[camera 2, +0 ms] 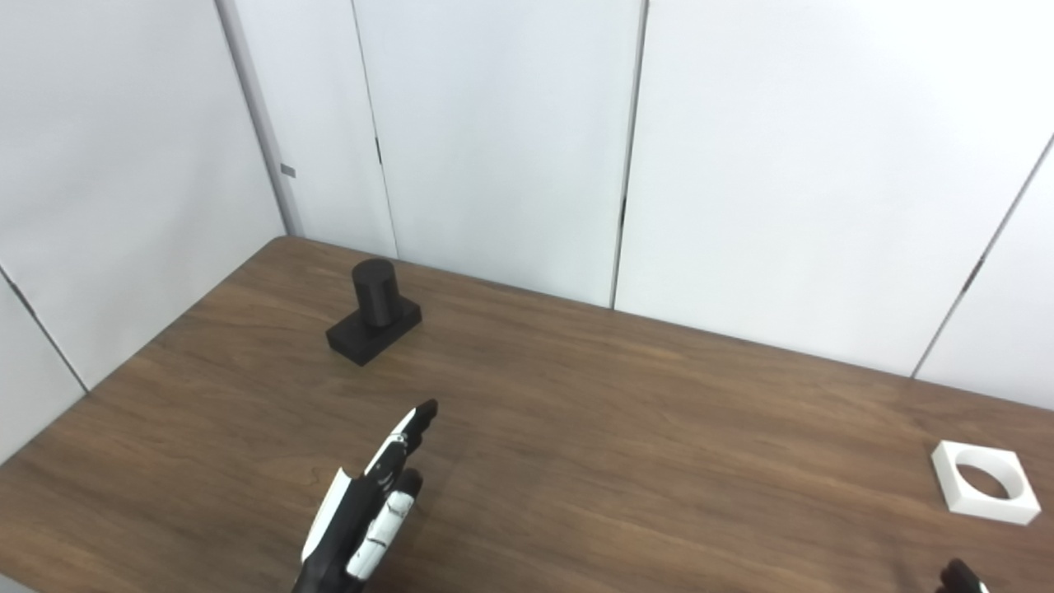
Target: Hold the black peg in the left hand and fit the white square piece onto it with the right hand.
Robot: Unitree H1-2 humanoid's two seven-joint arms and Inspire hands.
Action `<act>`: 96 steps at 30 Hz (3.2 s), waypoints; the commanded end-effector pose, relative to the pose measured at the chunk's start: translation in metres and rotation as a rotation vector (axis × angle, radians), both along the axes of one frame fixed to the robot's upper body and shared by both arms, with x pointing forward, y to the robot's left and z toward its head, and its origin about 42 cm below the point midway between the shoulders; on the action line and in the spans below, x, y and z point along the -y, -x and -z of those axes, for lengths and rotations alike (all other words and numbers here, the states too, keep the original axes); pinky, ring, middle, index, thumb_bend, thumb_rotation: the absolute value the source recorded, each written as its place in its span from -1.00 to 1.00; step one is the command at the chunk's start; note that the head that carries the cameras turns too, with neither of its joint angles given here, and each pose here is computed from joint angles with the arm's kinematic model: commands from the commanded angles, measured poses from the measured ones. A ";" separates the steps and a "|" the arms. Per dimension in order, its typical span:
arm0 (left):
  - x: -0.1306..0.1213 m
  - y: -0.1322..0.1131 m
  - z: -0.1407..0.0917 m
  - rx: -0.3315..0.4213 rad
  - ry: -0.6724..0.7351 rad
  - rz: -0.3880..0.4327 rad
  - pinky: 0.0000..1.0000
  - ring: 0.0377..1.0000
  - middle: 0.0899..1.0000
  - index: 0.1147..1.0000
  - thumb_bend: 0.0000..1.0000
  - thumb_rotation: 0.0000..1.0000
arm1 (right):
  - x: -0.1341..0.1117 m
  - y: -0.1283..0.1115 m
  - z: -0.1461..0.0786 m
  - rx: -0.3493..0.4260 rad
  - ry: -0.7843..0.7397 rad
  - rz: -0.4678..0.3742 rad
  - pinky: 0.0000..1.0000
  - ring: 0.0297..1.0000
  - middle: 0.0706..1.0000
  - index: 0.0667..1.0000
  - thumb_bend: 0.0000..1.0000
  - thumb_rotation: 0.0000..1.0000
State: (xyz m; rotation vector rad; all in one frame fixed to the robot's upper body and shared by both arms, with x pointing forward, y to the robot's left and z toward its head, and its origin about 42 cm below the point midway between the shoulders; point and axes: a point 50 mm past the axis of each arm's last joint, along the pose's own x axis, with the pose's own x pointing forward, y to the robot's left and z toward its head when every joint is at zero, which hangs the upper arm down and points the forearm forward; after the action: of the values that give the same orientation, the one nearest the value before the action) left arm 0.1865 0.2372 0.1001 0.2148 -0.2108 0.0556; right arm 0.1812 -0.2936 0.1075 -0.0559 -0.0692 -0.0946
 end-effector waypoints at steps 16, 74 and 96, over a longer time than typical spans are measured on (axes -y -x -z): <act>-0.027 -0.036 -0.081 -0.075 -0.411 -0.253 0.87 0.97 1.00 0.99 0.39 0.27 | -0.011 0.003 0.000 0.013 -0.018 0.007 0.98 0.92 0.88 0.82 0.32 1.00; -0.148 -0.206 -0.083 -0.400 -0.868 -0.632 0.97 0.96 0.91 0.65 0.75 0.26 | -0.015 0.007 -0.004 -0.002 -0.017 -0.029 1.00 0.98 0.93 0.82 0.40 1.00; -0.138 -0.229 -0.083 -0.406 -0.872 -0.630 0.91 0.89 0.83 0.64 0.83 0.28 | -0.017 0.007 -0.003 0.005 -0.017 -0.031 1.00 1.00 0.93 0.81 0.30 1.00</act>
State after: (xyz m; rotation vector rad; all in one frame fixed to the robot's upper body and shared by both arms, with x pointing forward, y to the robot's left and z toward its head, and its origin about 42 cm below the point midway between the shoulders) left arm 0.3981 0.3744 0.1498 1.1160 0.3544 0.4666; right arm 0.1752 -0.2811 0.1092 -0.0562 -0.0541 -0.0772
